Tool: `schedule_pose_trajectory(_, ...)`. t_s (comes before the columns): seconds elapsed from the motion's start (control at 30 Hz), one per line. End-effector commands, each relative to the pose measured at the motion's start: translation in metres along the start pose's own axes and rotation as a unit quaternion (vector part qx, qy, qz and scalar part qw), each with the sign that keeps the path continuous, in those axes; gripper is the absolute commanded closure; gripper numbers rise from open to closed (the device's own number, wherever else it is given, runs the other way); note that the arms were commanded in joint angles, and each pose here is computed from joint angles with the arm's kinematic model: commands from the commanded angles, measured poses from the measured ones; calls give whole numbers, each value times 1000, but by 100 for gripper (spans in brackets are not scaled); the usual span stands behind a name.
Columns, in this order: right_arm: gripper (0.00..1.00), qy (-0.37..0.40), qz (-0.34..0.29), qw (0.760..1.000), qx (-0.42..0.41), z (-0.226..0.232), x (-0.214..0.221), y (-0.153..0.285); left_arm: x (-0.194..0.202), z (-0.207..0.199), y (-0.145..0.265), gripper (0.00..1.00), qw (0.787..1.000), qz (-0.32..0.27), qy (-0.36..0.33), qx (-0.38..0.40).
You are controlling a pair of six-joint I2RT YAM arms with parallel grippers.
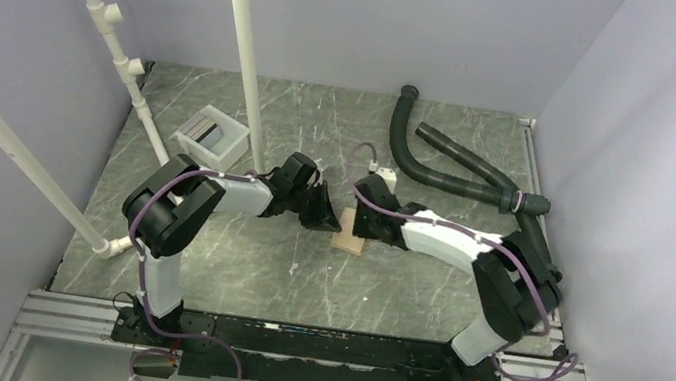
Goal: Put the credit cards into the card holder
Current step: Open the card holder at the center of the board.
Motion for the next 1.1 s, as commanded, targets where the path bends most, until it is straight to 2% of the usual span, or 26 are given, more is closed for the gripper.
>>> schedule_pose_trajectory(0.0,100,-102,-54,986,-119,-4,-21,22,11,27,1,100,998,2,7,-67)
schedule_pose_trajectory(0.13,100,-194,-51,936,-289,-9,-27,46,10,26,1,100,997,4,-8,-71)
schedule_pose_trajectory(0.3,100,-241,-25,882,-404,-12,-22,56,8,9,2,100,999,9,-31,-38)
schedule_pose_trajectory(0.33,100,-242,-18,882,-403,-12,-19,52,8,2,4,98,999,8,-39,-24)
schedule_pose_trajectory(0.47,100,-237,0,891,-387,-15,-8,39,6,-28,20,77,997,-8,-72,8)
schedule_pose_trajectory(0.53,100,-220,0,905,-364,-20,-7,35,6,-34,30,69,997,-17,-76,-5)
schedule_pose_trajectory(0.7,100,-170,2,940,-297,-35,-6,29,5,-29,61,40,994,-67,-63,-50)
schedule_pose_trajectory(0.77,100,-147,3,946,-288,-37,-7,27,4,-39,71,35,993,-81,-74,-30)
schedule_pose_trajectory(0.83,100,-134,6,949,-285,-37,-7,25,1,-56,77,41,993,-82,-83,0)
schedule_pose_trajectory(0.93,100,-113,3,953,-281,-34,-8,25,2,-82,71,58,992,-62,-92,56)
schedule_pose_trajectory(1.0,100,-109,8,954,-279,-32,-8,25,5,-91,57,65,991,-34,-87,92)
schedule_pose_trajectory(1.07,100,-115,8,952,-284,-31,-8,27,10,-85,36,78,992,-1,-71,105)
Point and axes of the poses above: each gripper's point midway between its finger pads, its own y axis back along the fingers, its own z axis along the line the jaws close on, x = y × z, the point moved 3 cm from there along y, back along the fingers
